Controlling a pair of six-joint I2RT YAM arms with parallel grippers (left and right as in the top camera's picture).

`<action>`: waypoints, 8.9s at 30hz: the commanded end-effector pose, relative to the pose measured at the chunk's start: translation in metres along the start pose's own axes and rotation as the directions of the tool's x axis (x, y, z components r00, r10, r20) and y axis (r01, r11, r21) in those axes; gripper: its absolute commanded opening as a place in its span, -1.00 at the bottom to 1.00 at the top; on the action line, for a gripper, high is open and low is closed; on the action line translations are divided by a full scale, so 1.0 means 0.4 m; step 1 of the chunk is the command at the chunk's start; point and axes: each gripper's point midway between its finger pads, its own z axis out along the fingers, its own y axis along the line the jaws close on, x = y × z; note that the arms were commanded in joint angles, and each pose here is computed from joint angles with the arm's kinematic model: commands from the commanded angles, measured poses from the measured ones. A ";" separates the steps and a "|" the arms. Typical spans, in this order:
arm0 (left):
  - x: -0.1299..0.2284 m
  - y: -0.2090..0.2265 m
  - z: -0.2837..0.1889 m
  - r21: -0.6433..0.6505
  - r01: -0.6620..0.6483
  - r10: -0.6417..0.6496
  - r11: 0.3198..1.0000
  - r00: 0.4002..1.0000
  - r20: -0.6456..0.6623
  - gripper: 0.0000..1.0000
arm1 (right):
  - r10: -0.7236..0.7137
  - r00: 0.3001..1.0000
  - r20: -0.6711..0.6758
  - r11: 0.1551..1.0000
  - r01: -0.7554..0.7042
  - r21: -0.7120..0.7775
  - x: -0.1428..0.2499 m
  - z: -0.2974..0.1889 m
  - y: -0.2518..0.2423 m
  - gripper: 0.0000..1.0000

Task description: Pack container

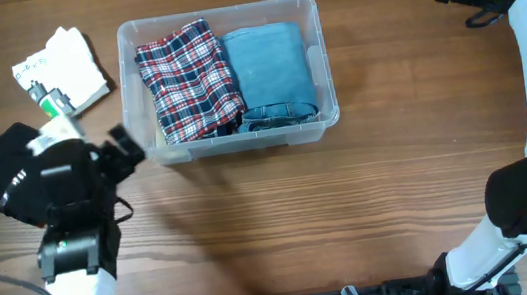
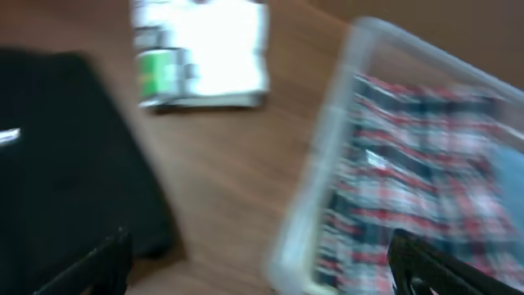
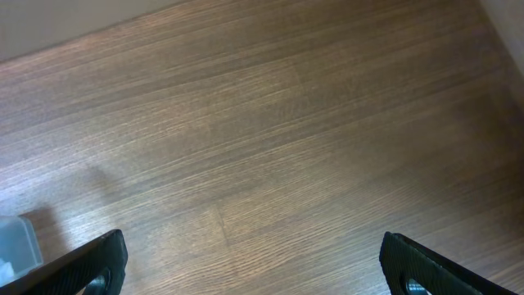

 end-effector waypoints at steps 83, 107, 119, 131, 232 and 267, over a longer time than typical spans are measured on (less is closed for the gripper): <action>0.151 0.558 0.282 -0.275 0.554 -0.603 0.786 0.786 -0.139 0.01 | -0.007 1.000 -0.005 1.000 0.007 0.017 0.002 0.008 -0.004 0.99; -0.191 0.444 0.155 0.040 0.495 -0.496 0.868 0.861 0.111 -0.92 | -0.007 1.000 -0.002 1.000 0.007 0.017 0.001 0.008 -0.004 1.00; -0.378 0.012 0.060 0.545 0.182 -0.251 0.818 0.967 0.053 -0.93 | -0.007 1.000 -0.002 1.000 0.007 0.017 0.000 0.008 -0.004 1.00; -0.335 -0.558 -0.091 0.785 -0.113 -0.009 0.609 0.989 0.149 -0.92 | -0.007 1.000 -0.002 1.000 0.007 0.017 0.001 0.008 -0.004 0.99; 0.120 -0.722 0.002 0.605 0.115 0.120 0.788 0.935 -0.333 0.25 | -0.007 1.000 -0.002 1.000 0.007 0.017 0.000 0.008 -0.004 1.00; -0.092 -0.944 -0.012 0.622 -0.224 0.313 0.750 0.949 -0.036 -0.93 | -0.006 1.000 0.000 1.000 0.006 0.017 0.000 0.008 -0.004 1.00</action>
